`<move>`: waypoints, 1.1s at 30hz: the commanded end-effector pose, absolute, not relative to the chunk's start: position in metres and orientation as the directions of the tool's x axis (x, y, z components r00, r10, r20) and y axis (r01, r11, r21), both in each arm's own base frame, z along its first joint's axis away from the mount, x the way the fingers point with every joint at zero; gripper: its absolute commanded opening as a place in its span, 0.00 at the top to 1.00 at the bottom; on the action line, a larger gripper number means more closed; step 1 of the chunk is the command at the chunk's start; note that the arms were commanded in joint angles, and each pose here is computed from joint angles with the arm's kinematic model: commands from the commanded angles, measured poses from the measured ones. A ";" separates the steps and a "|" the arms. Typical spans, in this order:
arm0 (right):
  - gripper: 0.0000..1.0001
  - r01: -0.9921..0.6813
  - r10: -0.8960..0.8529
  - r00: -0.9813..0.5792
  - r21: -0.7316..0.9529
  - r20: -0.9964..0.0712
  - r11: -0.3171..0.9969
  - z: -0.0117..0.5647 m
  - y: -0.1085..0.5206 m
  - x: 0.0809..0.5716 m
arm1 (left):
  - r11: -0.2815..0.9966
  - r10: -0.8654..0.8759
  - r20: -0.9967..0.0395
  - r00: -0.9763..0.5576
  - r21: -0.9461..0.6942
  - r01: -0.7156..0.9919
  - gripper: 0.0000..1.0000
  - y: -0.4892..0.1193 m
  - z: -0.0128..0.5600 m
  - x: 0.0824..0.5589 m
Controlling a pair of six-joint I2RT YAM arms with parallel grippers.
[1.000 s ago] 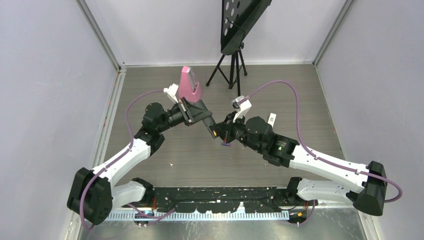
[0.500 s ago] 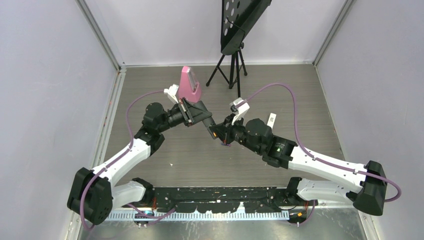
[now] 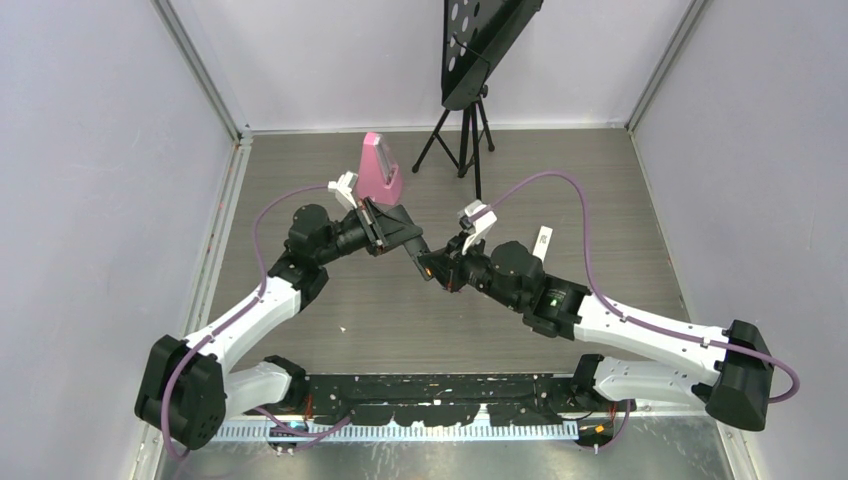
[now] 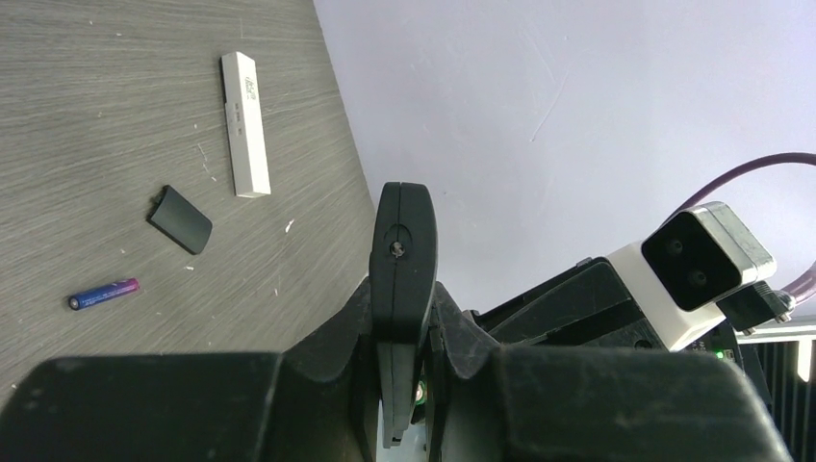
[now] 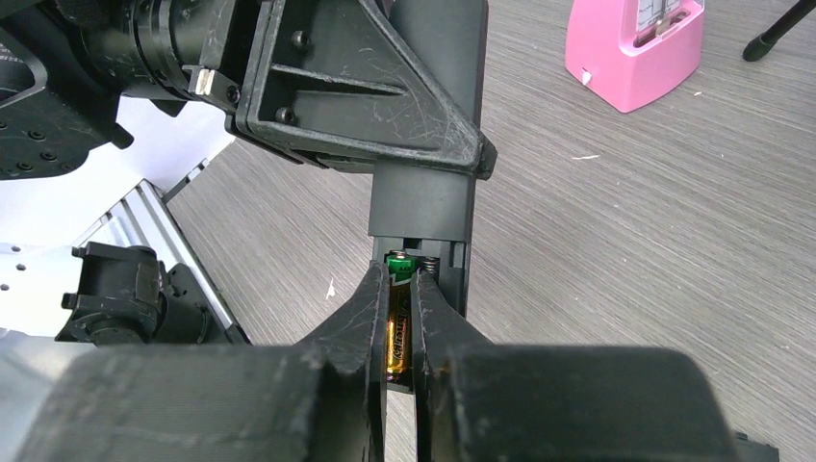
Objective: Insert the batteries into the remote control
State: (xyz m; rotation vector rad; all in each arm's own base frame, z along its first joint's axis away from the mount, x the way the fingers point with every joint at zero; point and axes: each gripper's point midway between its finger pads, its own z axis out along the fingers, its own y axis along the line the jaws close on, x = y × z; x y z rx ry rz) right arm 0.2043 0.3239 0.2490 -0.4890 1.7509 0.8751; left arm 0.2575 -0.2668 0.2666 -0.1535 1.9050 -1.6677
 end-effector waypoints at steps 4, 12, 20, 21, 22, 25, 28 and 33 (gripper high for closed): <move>0.89 -0.688 -0.133 -0.443 0.241 -0.886 0.685 0.170 0.302 0.184 | 0.018 -0.539 -0.321 -0.779 -0.929 0.370 1.00 -0.260 0.351 0.264; 0.89 -0.740 -0.272 -0.441 0.176 -0.855 0.649 0.143 0.306 0.177 | -0.043 -0.559 -0.216 -0.801 -0.957 0.288 1.00 -0.256 0.349 0.274; 0.91 -0.743 -0.337 -0.446 0.133 -0.829 0.656 0.130 0.302 0.178 | -0.042 -0.571 -0.197 -0.797 -0.963 0.268 1.00 -0.250 0.347 0.276; 0.91 -0.744 -0.331 -0.447 0.139 -0.831 0.654 0.130 0.303 0.178 | -0.046 -0.576 -0.190 -0.795 -0.963 0.264 1.00 -0.248 0.347 0.277; 0.91 -0.745 -0.327 -0.448 0.145 -0.832 0.651 0.129 0.303 0.177 | -0.051 -0.581 -0.183 -0.793 -0.964 0.260 1.00 -0.247 0.348 0.277; 0.87 -0.749 -0.306 -0.452 0.170 -0.838 0.640 0.127 0.306 0.174 | -0.073 -0.602 -0.148 -0.785 -0.968 0.239 1.00 -0.242 0.350 0.280; 0.85 -0.745 -0.291 -0.458 0.184 -0.840 0.641 0.122 0.306 0.172 | -0.097 -0.625 -0.107 -0.774 -0.972 0.212 1.00 -0.235 0.350 0.282; 0.85 -0.741 -0.274 -0.464 0.199 -0.842 0.642 0.118 0.306 0.171 | -0.108 -0.653 -0.079 -0.753 -0.974 0.197 1.00 -0.228 0.347 0.285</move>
